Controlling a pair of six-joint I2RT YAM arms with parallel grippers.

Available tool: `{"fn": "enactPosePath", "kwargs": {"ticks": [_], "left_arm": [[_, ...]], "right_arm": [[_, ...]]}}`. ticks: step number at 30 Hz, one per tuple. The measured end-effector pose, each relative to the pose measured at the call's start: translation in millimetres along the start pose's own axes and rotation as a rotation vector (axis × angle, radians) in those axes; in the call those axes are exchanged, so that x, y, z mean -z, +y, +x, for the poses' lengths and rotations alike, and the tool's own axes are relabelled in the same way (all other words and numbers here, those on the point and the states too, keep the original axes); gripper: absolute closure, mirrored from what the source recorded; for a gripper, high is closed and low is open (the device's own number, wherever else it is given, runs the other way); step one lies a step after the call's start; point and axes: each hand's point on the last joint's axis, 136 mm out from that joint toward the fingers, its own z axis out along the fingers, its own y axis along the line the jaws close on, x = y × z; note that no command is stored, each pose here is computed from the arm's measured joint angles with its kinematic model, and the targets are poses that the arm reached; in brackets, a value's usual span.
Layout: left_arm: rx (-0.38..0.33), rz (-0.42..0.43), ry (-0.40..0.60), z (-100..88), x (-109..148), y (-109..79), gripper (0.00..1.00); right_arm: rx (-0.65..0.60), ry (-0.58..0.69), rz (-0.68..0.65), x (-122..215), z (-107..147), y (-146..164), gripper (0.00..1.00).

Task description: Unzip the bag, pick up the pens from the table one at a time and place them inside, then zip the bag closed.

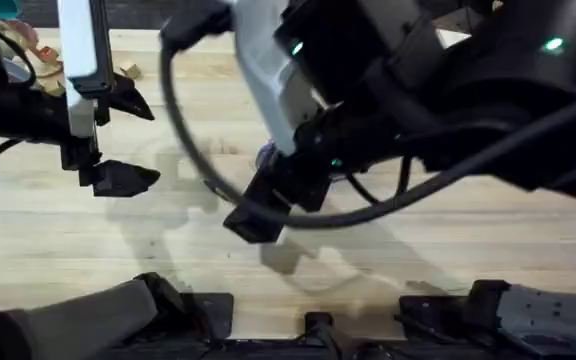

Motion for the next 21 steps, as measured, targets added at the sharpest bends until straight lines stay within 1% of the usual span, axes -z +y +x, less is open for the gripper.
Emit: {"fn": "enactPosePath", "kwargs": {"ticks": [4, 8, 11, 15, 21], "left_arm": [[-0.001, 0.001, 0.005, 0.8, 0, -0.2, 0.007], [-0.005, -0.005, -0.005, -0.7, 0, 1.0, 0.007], [-0.008, -0.009, -0.021, -3.5, 0, 1.7, 0.007], [-0.009, -0.013, -0.032, -5.5, 0, 2.4, 0.007], [-0.009, -0.015, -0.039, -6.7, 0, 2.7, 0.007]], "right_arm": [[0.021, 0.03, -0.01, -9, 5, 12, 0.003], [0.041, 0.007, -0.026, -11, -2, 21, 0.003], [0.03, 0.015, -0.031, -18, -2, 24, 0.003], [-0.012, 0.054, -0.006, -44, 2, 20, 0.003], [-0.013, 0.082, 0.037, -81, 3, 18, 0.003]]}}
